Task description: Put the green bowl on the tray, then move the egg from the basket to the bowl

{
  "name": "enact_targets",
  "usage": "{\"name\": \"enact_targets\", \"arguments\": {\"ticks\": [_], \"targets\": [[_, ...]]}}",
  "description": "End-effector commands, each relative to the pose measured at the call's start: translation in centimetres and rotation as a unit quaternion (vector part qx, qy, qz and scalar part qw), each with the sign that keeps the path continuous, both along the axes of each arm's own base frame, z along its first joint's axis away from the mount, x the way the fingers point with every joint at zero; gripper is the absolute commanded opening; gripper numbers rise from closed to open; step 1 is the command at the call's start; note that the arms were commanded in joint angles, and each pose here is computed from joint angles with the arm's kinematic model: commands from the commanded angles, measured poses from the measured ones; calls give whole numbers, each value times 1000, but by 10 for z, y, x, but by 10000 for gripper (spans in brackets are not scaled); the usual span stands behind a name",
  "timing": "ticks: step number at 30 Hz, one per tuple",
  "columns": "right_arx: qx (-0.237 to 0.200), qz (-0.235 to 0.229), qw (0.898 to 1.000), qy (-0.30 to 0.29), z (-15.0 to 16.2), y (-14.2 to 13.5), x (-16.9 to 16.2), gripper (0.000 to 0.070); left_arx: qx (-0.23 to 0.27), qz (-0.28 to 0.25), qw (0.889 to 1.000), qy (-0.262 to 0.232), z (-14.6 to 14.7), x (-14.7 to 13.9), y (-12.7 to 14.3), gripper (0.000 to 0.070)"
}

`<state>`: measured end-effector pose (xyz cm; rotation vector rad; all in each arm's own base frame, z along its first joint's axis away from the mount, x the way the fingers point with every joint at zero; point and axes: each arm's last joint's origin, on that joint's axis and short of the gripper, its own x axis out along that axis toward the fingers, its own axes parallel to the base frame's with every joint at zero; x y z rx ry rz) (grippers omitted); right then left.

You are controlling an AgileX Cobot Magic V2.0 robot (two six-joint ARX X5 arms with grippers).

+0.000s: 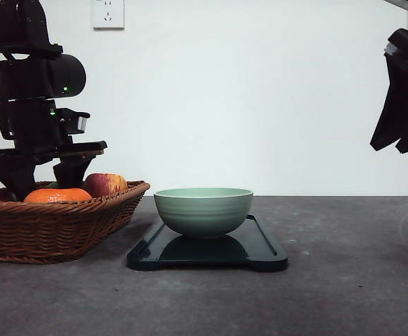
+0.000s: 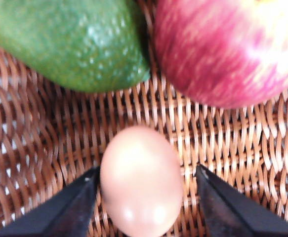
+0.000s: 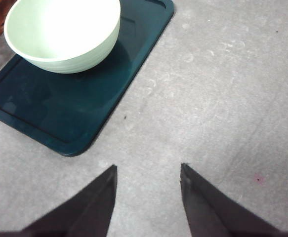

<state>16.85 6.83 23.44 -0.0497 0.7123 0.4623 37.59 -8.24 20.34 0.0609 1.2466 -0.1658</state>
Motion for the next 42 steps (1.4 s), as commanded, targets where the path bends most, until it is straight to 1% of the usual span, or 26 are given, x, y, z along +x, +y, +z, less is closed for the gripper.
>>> {"name": "enact_targets", "arguments": {"ticks": [1, 2, 12, 16, 21, 26, 31, 33, 35, 38, 42], "targets": [[6, -3, 1000, 0, 0, 1, 1, 245, 3, -7, 1000, -4, -2, 6, -2, 232], [7, -4, 1000, 1, 0, 1, 1, 245, 3, -7, 1000, -3, -2, 6, -2, 213], [12, -8, 1000, 3, 0, 1, 1, 245, 5, -7, 1000, 5, -2, 4, -2, 211], [12, -9, 1000, 3, 1, 1, 1, 245, 3, -5, 1000, 2, 3, 2, -1, 212], [12, -8, 1000, 3, 0, 1, 1, 245, -4, -5, 1000, -30, 26, -5, 0, 212], [12, -8, 1000, 3, 1, 1, 1, 245, -17, -5, 997, -81, 63, -20, 1, 212], [12, -8, 1000, 3, 1, 1, 1, 245, -42, -23, 989, -141, 98, -37, -5, 211], [12, -8, 1000, 3, 1, 1, 1, 245, -70, -40, 984, -161, 109, -43, -11, 211], [12, -8, 1000, 2, 1, 1, 1, 245, -109, -57, 977, -176, 118, -47, -18, 211], [13, -8, 1000, 0, 1, 1, 1, 245, -160, -78, 966, -187, 124, -50, -31, 211], [13, -8, 1000, 0, 1, 1, 1, 245, -181, -107, 957, -201, 127, -54, -51, 211]]}}
